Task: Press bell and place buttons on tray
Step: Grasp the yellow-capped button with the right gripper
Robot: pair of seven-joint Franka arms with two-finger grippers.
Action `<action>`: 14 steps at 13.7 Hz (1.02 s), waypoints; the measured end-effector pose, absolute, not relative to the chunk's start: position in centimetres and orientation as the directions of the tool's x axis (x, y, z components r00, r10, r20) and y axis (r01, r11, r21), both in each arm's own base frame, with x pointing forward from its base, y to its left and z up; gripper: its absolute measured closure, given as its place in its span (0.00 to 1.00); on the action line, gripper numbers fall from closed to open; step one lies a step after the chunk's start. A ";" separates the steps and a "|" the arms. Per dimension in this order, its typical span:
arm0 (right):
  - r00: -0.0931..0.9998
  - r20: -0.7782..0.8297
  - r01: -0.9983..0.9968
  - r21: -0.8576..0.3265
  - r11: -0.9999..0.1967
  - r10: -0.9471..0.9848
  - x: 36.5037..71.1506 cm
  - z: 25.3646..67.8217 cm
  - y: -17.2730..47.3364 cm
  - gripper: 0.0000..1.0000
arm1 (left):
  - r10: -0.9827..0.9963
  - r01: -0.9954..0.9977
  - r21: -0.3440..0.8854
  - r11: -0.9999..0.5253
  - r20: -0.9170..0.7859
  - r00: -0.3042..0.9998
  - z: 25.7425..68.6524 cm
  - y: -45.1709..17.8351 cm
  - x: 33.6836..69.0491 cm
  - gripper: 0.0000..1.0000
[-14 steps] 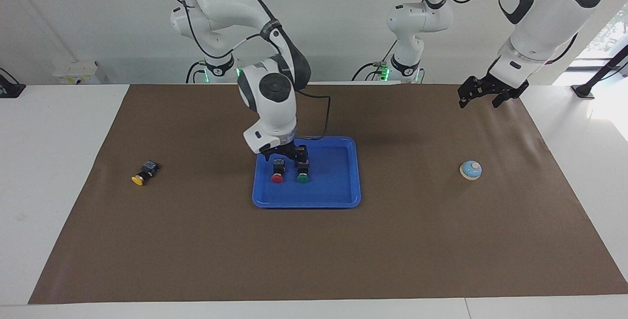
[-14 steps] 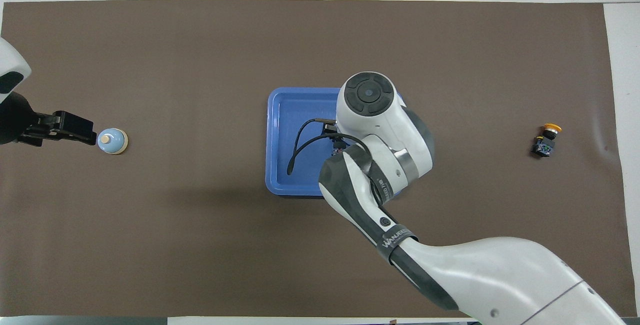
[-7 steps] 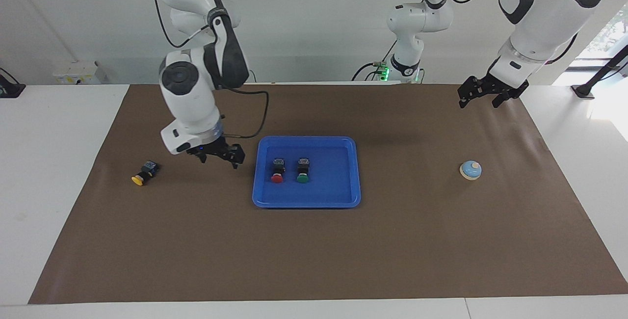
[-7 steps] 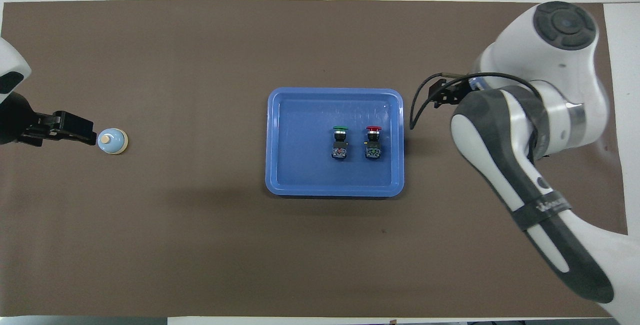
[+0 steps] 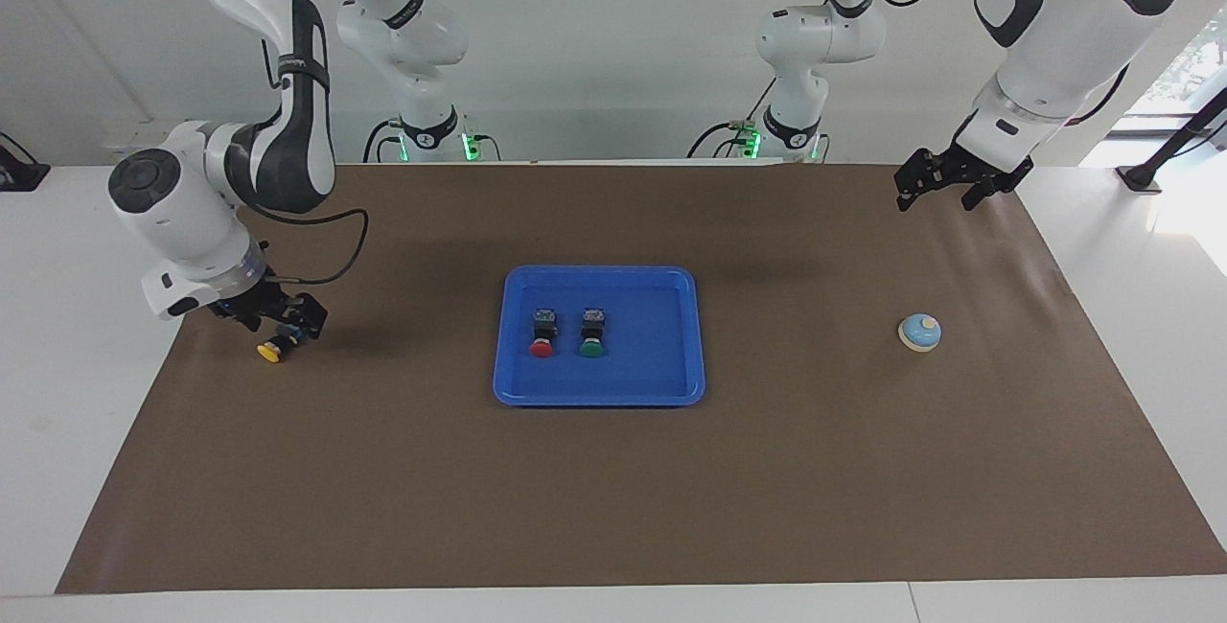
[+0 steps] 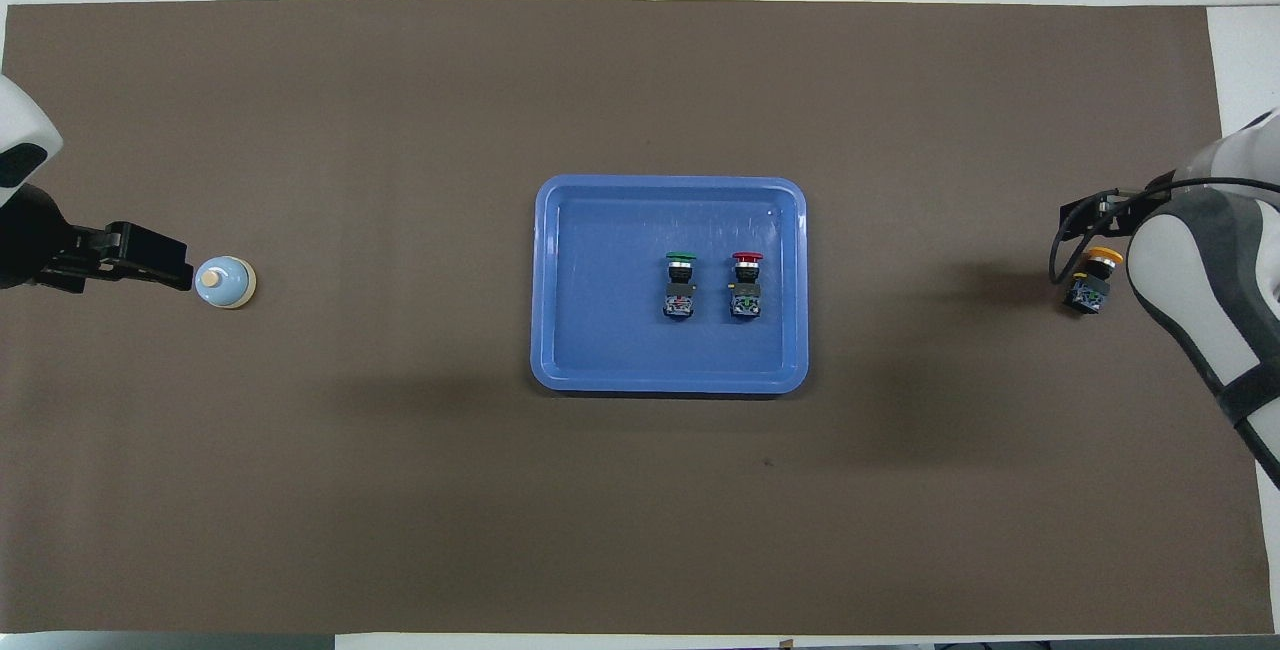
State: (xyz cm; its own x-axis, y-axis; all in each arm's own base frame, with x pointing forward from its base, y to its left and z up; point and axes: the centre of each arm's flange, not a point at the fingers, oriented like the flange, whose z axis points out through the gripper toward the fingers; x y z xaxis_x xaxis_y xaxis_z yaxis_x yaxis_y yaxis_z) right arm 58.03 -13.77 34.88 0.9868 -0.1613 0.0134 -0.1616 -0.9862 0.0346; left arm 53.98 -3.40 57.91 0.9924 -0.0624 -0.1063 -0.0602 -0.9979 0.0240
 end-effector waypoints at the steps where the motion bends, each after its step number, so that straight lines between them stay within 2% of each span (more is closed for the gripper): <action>1: 0.985 0.018 -0.172 0.033 -0.984 -0.172 57.1 33.6 -14.3 0.00 | -0.062 -0.060 0.024 -0.998 -0.106 0.992 57.9 -3.4 54.0 0.00; 5: 0.980 0.034 -0.196 0.030 -0.980 -0.195 55.0 30.6 -15.1 0.00 | -0.062 -0.060 0.024 -0.998 -0.107 0.992 57.9 -3.4 54.0 0.00; 9: 0.978 0.049 -0.205 0.028 -0.978 -0.203 54.3 29.7 -15.4 0.00 | -0.062 -0.060 0.024 -0.998 -0.107 0.992 57.9 -3.4 54.0 0.00; 10: 0.978 0.048 -0.204 0.028 -0.979 -0.203 54.3 29.7 -15.4 0.10 | -0.062 -0.060 0.024 -0.998 -0.107 0.992 57.9 -3.4 54.0 0.00; 14: 0.979 0.049 -0.199 0.027 -0.980 -0.197 54.3 29.7 -15.1 0.60 | -0.062 -0.060 0.024 -0.998 -0.107 0.992 57.9 -3.4 54.0 0.00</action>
